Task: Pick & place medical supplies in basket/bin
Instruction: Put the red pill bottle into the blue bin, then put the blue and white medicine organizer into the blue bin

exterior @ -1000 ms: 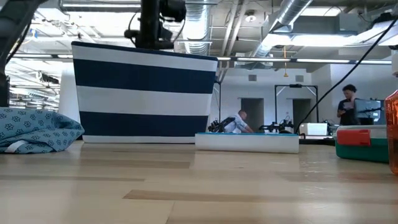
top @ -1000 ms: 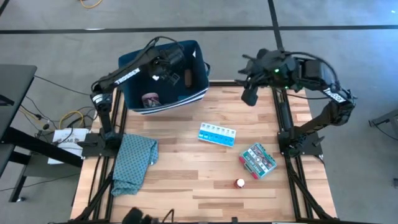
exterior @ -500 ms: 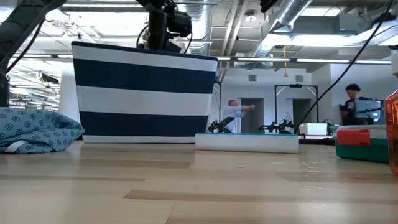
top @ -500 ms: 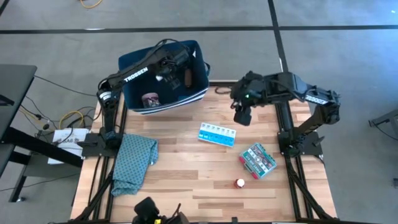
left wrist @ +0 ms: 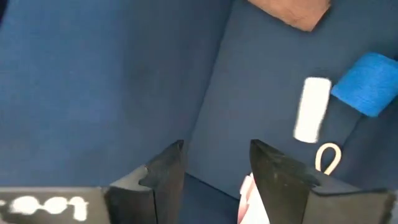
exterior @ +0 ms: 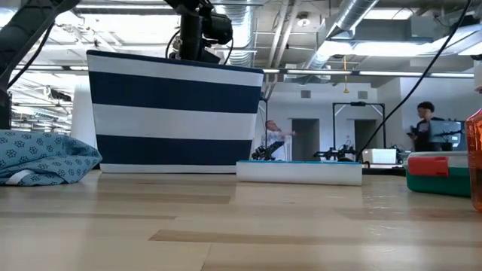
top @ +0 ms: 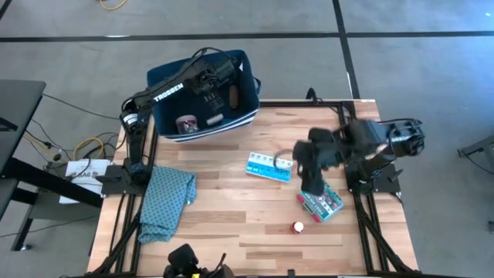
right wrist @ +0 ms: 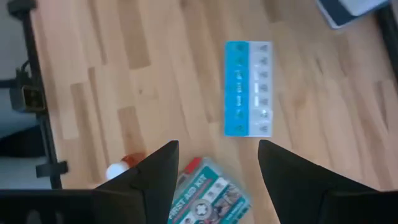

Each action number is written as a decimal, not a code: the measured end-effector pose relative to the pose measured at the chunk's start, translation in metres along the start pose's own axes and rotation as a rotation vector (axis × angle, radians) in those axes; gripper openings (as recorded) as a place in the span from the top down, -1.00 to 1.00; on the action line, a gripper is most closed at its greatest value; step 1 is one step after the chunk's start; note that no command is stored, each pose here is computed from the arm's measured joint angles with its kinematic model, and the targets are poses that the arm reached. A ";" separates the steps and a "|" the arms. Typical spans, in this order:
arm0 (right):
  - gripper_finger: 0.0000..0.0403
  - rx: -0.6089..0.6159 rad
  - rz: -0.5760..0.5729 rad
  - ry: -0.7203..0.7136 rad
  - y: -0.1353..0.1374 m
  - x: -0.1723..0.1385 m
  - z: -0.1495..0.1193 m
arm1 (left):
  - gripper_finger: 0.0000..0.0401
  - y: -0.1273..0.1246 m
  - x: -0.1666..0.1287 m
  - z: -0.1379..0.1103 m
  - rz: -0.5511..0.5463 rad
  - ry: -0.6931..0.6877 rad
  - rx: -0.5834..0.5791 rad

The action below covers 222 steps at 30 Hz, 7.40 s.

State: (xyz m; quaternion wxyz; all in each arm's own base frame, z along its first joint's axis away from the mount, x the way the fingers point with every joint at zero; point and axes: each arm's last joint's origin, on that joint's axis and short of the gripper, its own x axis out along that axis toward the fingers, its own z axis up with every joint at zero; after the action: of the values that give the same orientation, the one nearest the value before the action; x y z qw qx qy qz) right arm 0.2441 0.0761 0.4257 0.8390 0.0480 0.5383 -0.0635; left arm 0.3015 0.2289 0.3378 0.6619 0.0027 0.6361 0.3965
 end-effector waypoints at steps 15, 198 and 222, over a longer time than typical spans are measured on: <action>-0.09 -0.222 -0.023 0.089 0.092 0.054 -0.083 | 0.14 -0.009 -0.129 -0.003 -0.094 -0.485 -0.029; 0.99 0.117 -0.080 -0.162 -0.122 0.239 -0.037 | 0.99 -0.312 -0.037 -0.228 -0.041 -0.711 -0.583; 1.00 0.043 0.041 -0.090 -0.114 0.309 -0.029 | 1.00 -0.305 -0.027 -0.206 0.005 -0.692 -0.583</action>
State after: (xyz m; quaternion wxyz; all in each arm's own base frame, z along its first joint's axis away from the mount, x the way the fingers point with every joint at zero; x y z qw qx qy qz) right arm 0.3274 -0.0491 0.1313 0.8622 0.0741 0.4975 -0.0597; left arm 0.2899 -0.0975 0.1662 0.8078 -0.0499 0.2390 0.5364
